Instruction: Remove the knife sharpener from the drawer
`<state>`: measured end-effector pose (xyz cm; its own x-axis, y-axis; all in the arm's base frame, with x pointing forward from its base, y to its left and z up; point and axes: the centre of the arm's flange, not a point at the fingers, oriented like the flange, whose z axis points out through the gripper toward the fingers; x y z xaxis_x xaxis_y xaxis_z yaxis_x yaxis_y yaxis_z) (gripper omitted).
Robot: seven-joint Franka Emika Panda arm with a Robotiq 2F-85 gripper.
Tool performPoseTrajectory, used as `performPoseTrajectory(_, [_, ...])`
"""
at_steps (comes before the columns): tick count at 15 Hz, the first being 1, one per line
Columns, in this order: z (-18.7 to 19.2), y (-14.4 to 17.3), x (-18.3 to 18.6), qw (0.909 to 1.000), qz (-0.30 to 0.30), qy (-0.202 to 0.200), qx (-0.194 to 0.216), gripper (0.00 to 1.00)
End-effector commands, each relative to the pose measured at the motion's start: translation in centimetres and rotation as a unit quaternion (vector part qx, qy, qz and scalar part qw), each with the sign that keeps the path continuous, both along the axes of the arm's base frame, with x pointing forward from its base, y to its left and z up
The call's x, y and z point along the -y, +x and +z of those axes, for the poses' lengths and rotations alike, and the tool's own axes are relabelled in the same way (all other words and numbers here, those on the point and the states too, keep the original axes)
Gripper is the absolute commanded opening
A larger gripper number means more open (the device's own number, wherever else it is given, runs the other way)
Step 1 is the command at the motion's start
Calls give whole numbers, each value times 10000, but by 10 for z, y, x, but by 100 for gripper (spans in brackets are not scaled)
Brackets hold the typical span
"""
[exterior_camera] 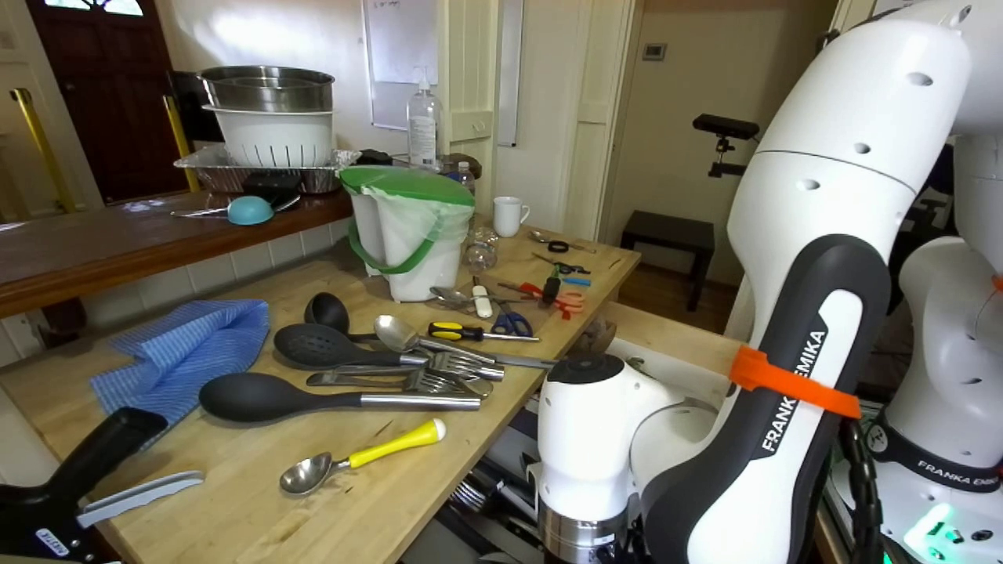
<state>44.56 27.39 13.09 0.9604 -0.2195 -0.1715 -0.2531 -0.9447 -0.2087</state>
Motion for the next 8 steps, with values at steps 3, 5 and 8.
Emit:
performPoseTrajectory(3, [12, -34, 34, 9979, 52, 131, 636, 99])
performPoseTrajectory(5, [11, -35, 41, 9976, 140, 183, 649, 86])
performPoseTrajectory(8, [11, -26, 48, 9977, 266, 250, 573, 62])
